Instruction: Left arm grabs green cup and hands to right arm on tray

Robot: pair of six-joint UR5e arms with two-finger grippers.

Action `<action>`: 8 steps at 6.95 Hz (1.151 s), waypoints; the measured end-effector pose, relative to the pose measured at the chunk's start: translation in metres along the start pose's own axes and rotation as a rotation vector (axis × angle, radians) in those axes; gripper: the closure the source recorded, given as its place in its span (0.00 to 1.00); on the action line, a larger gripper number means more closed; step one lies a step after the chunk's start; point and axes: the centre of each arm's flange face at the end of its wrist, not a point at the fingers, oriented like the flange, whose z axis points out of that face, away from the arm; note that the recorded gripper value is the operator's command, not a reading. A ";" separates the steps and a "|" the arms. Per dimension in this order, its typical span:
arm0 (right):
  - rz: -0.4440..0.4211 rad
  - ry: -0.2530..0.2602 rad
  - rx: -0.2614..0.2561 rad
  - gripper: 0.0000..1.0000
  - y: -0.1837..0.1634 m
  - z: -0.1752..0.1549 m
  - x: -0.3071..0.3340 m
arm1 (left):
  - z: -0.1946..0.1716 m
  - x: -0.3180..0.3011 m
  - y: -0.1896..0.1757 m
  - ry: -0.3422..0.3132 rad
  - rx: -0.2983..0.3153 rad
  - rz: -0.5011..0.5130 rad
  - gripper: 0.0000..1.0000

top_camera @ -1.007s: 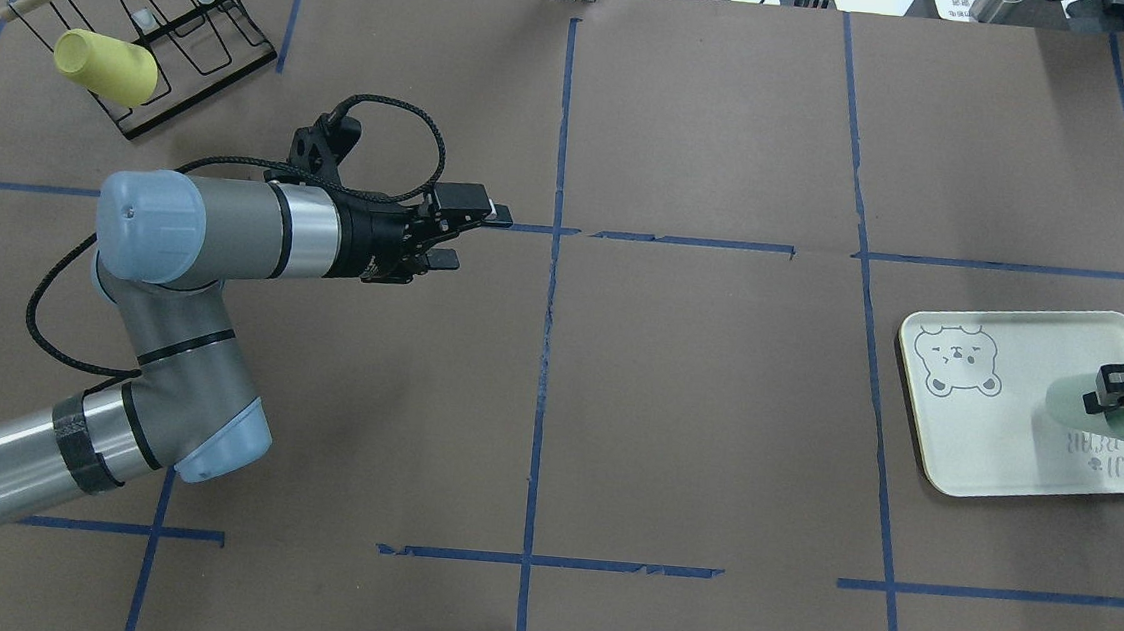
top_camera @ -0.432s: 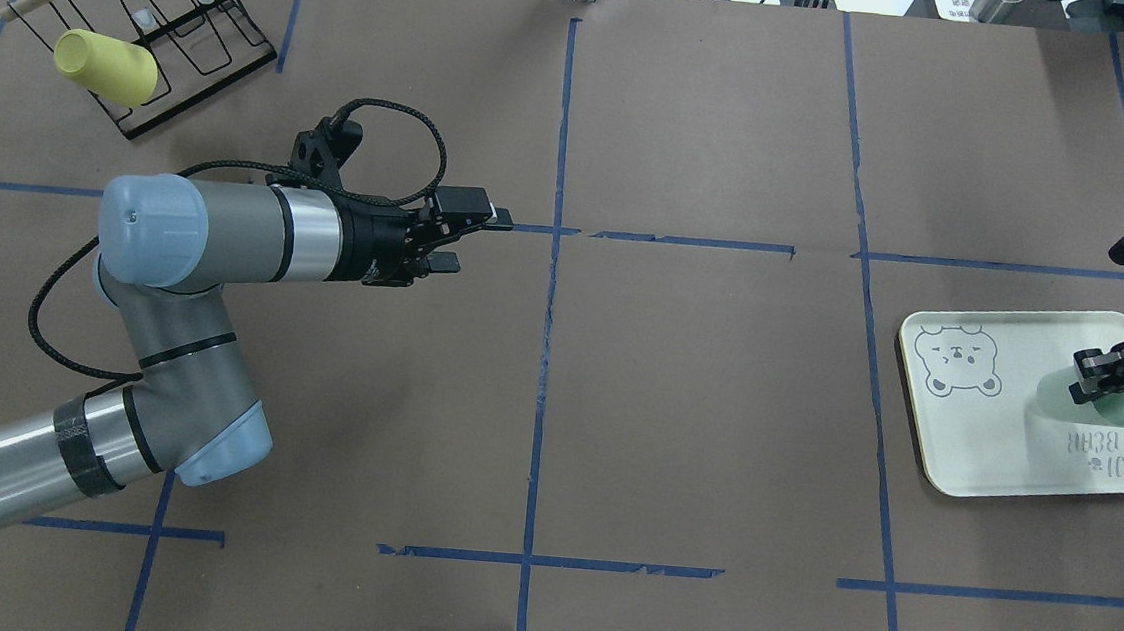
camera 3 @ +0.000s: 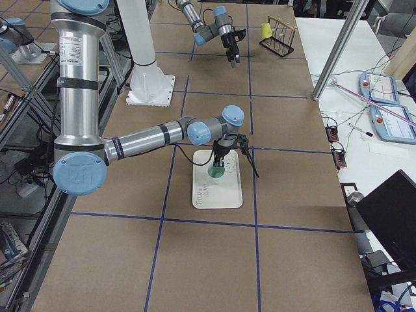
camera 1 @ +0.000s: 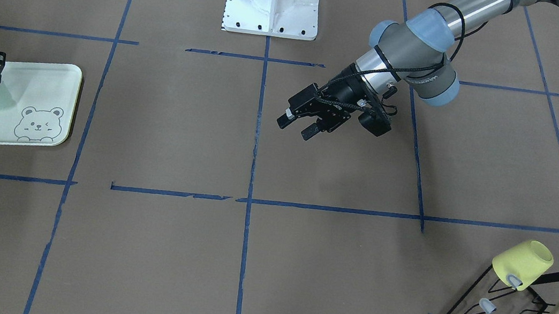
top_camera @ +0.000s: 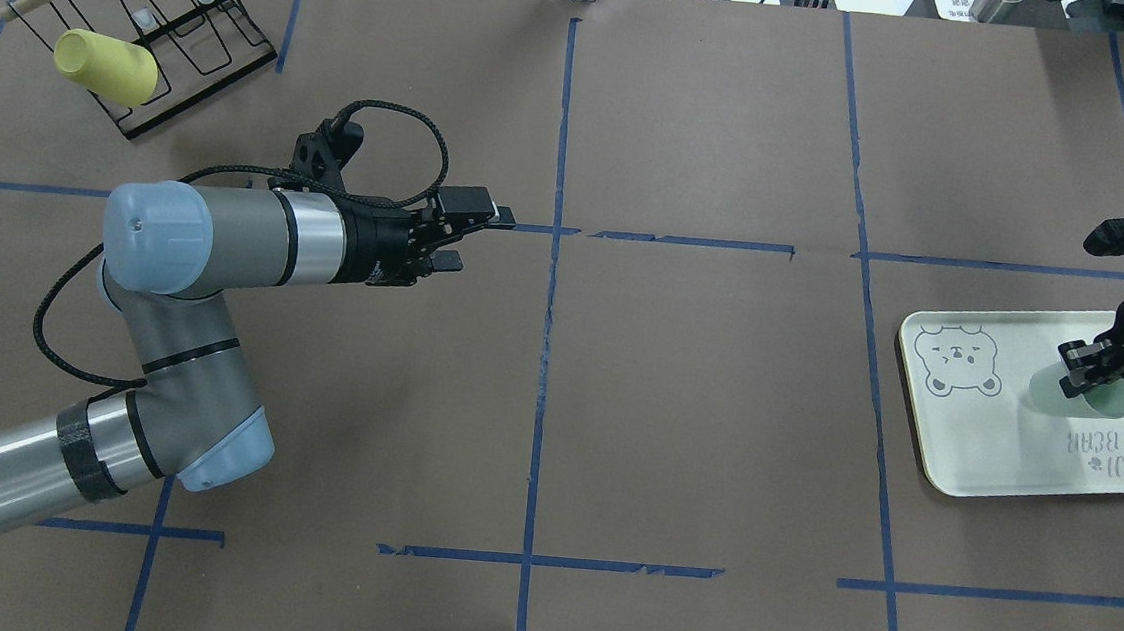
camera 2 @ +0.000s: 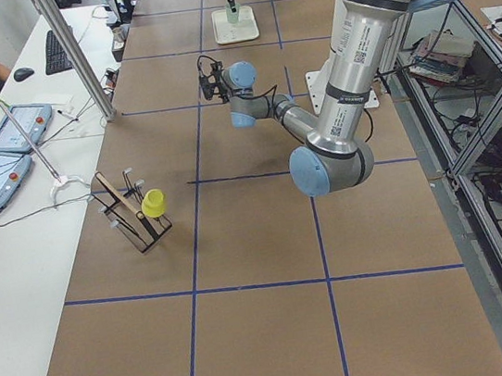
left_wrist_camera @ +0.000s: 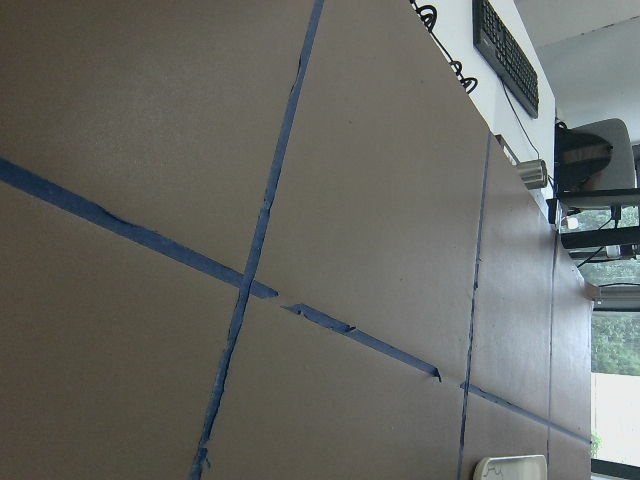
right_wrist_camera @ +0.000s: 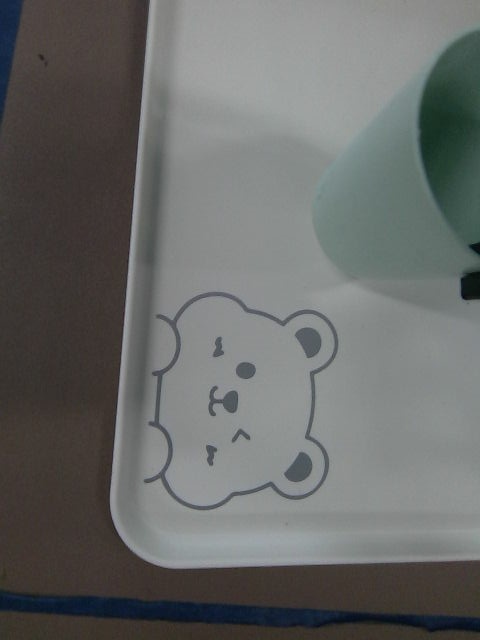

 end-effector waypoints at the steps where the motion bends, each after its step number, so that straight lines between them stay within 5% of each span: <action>1: -0.010 0.005 -0.010 0.27 0.000 0.005 -0.003 | 0.000 0.000 0.000 0.000 0.001 0.000 0.00; 2: -0.016 0.007 -0.015 0.00 0.000 0.008 -0.005 | 0.000 0.000 0.000 0.000 0.002 0.000 0.00; 4: -0.008 0.013 0.004 0.00 0.000 -0.005 -0.005 | 0.000 0.000 0.000 0.000 0.002 0.000 0.00; 6: 0.017 0.008 0.046 0.00 0.007 -0.058 -0.006 | 0.000 -0.006 -0.002 -0.018 0.004 0.006 0.00; 8: -0.004 -0.010 0.099 0.00 0.015 -0.109 0.022 | -0.001 -0.031 -0.016 -0.136 0.000 0.126 0.00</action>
